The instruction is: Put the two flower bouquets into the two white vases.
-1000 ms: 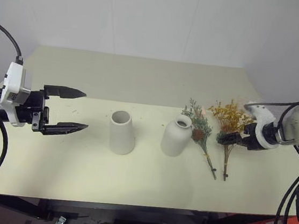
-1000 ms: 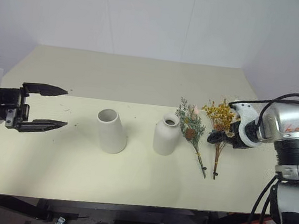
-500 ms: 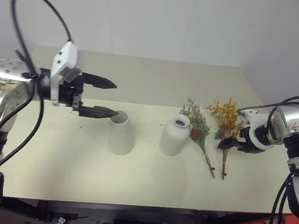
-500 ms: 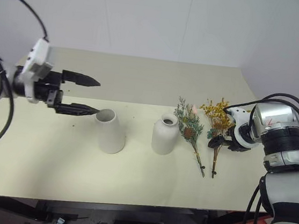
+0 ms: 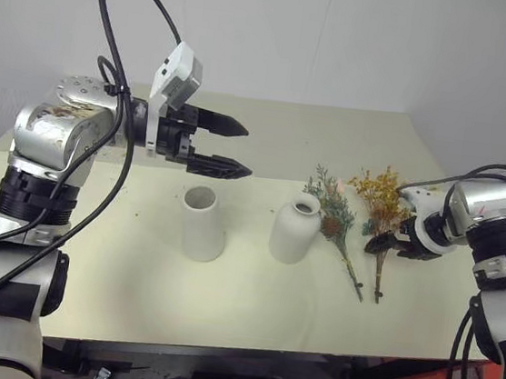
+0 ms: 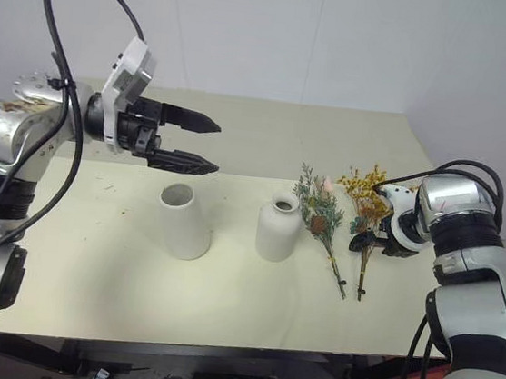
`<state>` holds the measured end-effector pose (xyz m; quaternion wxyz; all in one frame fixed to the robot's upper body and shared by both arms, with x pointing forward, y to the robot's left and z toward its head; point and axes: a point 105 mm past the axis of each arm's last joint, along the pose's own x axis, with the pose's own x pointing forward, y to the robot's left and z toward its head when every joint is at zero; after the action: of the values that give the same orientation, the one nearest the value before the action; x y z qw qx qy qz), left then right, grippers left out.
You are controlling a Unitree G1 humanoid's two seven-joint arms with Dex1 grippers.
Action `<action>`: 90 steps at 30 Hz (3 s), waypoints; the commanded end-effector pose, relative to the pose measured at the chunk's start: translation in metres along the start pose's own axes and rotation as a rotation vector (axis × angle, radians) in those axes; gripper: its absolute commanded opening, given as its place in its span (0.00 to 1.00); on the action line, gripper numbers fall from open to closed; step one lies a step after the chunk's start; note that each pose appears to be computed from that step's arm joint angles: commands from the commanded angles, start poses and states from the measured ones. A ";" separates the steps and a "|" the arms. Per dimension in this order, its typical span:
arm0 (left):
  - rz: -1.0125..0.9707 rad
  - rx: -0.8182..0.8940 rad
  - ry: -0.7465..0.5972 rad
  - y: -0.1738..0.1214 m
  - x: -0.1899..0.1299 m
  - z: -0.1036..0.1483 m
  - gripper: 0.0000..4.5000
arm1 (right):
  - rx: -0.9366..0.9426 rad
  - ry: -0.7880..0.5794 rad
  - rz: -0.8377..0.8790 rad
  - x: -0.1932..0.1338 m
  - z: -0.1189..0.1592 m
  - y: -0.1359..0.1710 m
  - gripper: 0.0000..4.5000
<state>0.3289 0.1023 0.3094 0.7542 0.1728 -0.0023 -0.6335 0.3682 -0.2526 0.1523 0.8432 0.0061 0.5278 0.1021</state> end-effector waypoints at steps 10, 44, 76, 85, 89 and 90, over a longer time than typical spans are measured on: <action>-0.043 0.050 -0.021 0.003 0.013 0.012 1.00 | -0.055 0.039 -0.027 0.010 0.001 -0.002 0.99; 0.121 0.075 0.047 0.017 -0.043 0.002 1.00 | -0.196 -1.135 0.155 -0.139 0.122 0.062 0.01; 0.248 -0.002 0.099 -0.046 -0.121 -0.030 1.00 | -0.669 -1.093 0.984 -0.098 0.066 0.305 0.01; 0.251 -0.008 0.093 -0.045 -0.118 -0.032 1.00 | -0.689 -1.032 0.989 -0.077 0.052 0.316 0.01; 0.254 -0.008 0.093 -0.045 -0.118 -0.032 1.00 | -0.704 -1.028 0.987 -0.072 0.047 0.318 0.01; 0.255 -0.007 0.093 -0.045 -0.118 -0.032 1.00 | -0.710 -1.026 0.984 -0.070 0.045 0.318 0.01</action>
<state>0.2748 0.2177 0.2822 0.8301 0.1775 0.0278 -0.5279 0.3338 0.0501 0.2561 0.7982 0.0244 -0.0106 0.6018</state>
